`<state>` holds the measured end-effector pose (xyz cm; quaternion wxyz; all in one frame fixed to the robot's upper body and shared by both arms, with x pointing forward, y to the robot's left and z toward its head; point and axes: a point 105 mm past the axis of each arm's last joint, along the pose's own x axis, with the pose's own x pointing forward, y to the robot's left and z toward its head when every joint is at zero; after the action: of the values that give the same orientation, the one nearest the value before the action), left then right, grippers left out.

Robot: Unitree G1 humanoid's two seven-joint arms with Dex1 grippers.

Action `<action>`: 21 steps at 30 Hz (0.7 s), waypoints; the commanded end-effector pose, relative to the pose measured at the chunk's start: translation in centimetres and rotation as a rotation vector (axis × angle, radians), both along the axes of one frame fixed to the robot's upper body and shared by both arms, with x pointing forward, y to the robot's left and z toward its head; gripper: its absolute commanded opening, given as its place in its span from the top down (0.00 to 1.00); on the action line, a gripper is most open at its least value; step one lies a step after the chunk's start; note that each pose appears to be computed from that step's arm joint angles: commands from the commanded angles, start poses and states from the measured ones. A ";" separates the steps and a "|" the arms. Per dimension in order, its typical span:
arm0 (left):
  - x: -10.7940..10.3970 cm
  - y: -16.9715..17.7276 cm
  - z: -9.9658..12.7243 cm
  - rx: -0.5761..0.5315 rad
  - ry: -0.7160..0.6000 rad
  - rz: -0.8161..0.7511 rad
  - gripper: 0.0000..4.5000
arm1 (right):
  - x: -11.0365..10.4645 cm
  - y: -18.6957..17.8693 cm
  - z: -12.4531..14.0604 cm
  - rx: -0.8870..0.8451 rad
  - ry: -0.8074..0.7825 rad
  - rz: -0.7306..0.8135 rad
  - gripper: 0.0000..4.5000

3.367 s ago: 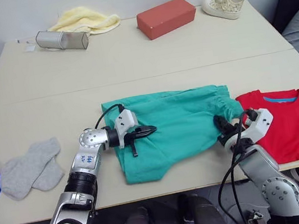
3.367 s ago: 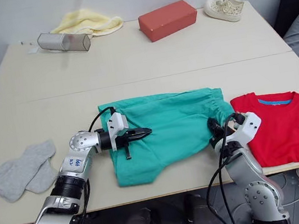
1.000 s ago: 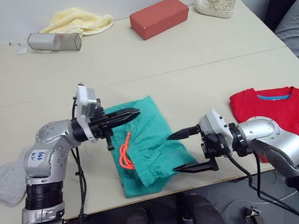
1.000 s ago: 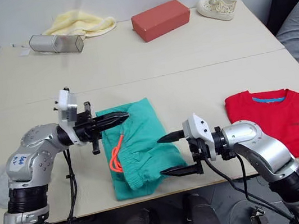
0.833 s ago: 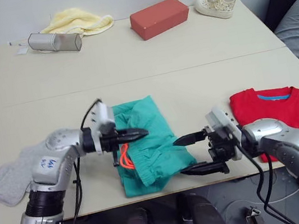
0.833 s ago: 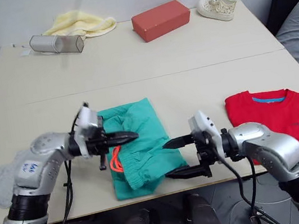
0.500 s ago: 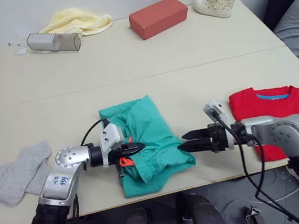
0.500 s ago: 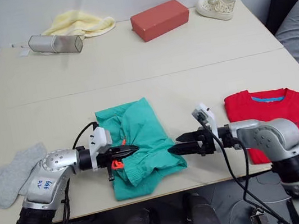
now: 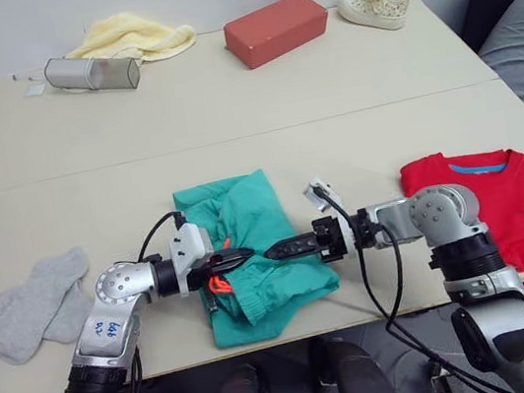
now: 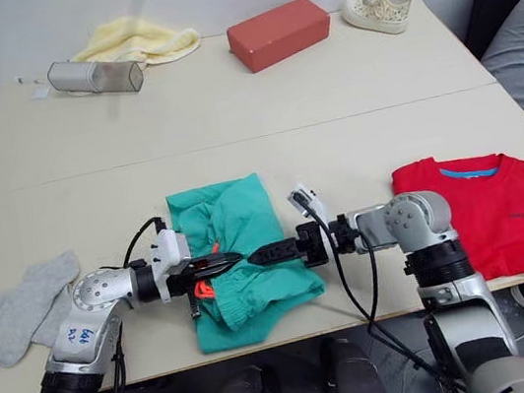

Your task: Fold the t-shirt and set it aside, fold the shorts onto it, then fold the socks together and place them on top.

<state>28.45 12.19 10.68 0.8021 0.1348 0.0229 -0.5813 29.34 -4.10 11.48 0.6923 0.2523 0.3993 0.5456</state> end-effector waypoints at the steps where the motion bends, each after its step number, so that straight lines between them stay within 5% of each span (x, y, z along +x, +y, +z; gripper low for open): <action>1: -0.8 0.9 0.9 -0.044 -0.031 -0.025 1.00 | 1.3 0.1 -0.2 0.011 0.006 -0.068 0.21; 11: -1.3 2.5 2.6 -0.128 0.037 -0.021 0.96 | 1.1 -0.6 1.6 0.153 -0.024 -0.110 0.99; 21: -0.4 2.6 5.2 -0.274 0.039 0.016 0.29 | 1.0 -7.1 8.2 0.372 -0.225 -0.414 1.00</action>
<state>28.14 15.18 14.60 0.8205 0.0148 -0.0109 -0.5713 30.72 -9.95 17.87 0.7575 0.3842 0.2014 0.4879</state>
